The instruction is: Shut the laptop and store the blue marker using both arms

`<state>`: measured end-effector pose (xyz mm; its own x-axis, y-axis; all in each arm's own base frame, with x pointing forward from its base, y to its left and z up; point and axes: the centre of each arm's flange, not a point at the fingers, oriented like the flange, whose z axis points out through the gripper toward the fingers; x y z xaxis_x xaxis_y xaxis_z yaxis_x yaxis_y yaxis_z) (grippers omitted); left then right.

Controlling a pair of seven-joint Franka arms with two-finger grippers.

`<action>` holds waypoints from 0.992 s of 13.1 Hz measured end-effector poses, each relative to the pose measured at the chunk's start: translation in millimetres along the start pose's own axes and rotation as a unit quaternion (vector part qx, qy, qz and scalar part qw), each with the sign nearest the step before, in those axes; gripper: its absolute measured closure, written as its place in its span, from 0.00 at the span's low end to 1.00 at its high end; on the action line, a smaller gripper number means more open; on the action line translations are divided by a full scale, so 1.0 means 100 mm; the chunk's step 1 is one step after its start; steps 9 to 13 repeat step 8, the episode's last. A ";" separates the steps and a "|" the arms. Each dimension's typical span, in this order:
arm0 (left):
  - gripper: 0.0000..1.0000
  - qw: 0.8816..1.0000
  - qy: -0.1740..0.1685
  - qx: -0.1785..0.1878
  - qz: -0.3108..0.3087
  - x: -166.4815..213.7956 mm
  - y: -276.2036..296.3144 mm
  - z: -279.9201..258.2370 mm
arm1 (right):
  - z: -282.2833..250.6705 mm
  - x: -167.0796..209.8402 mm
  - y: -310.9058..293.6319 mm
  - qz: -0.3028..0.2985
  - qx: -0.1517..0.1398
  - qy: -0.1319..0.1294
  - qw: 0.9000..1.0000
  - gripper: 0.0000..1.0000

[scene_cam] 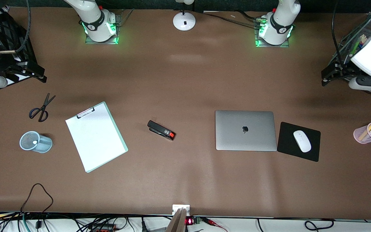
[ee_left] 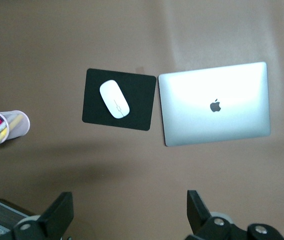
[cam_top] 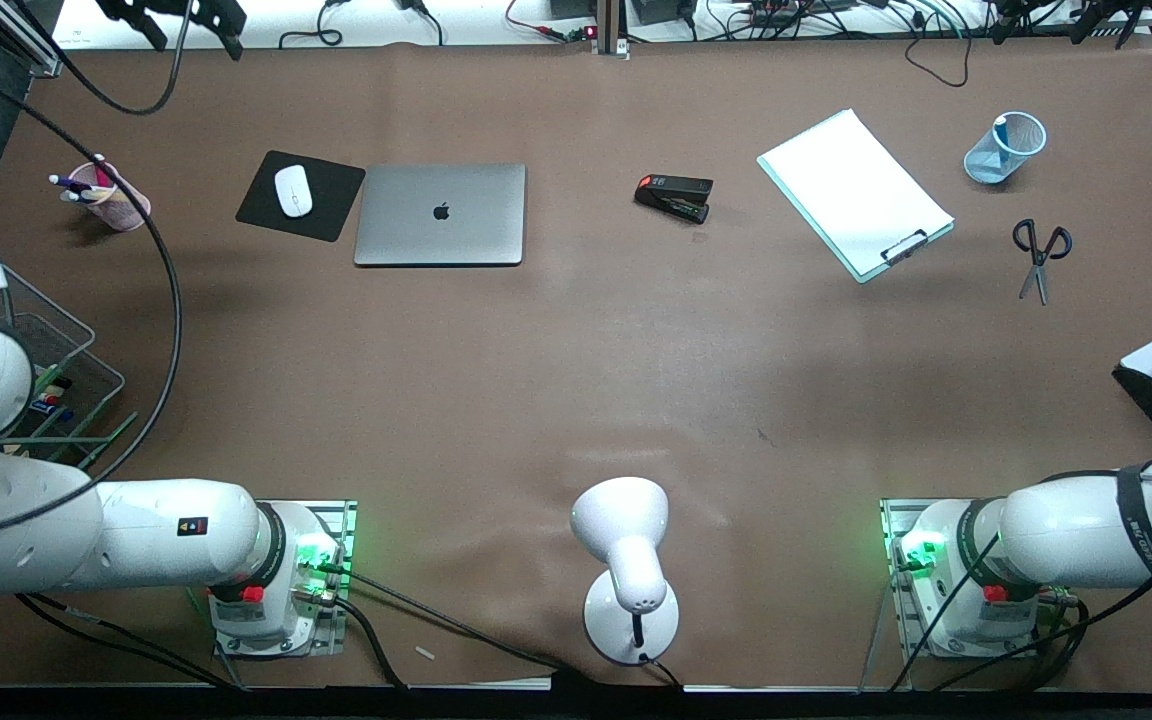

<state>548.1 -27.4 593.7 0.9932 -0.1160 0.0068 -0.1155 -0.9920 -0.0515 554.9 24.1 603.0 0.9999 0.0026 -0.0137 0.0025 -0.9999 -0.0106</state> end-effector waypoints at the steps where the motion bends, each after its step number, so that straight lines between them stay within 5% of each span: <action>1: 0.00 1.000 -0.004 -0.001 0.003 -0.01 -0.02 0.07 | 0.01 -0.02 0.01 -0.004 0.000 0.000 1.000 0.00; 13: 0.00 1.000 -0.003 -0.001 0.012 0.02 -0.06 0.16 | -0.08 -0.20 0.03 -0.011 0.001 0.017 1.000 0.00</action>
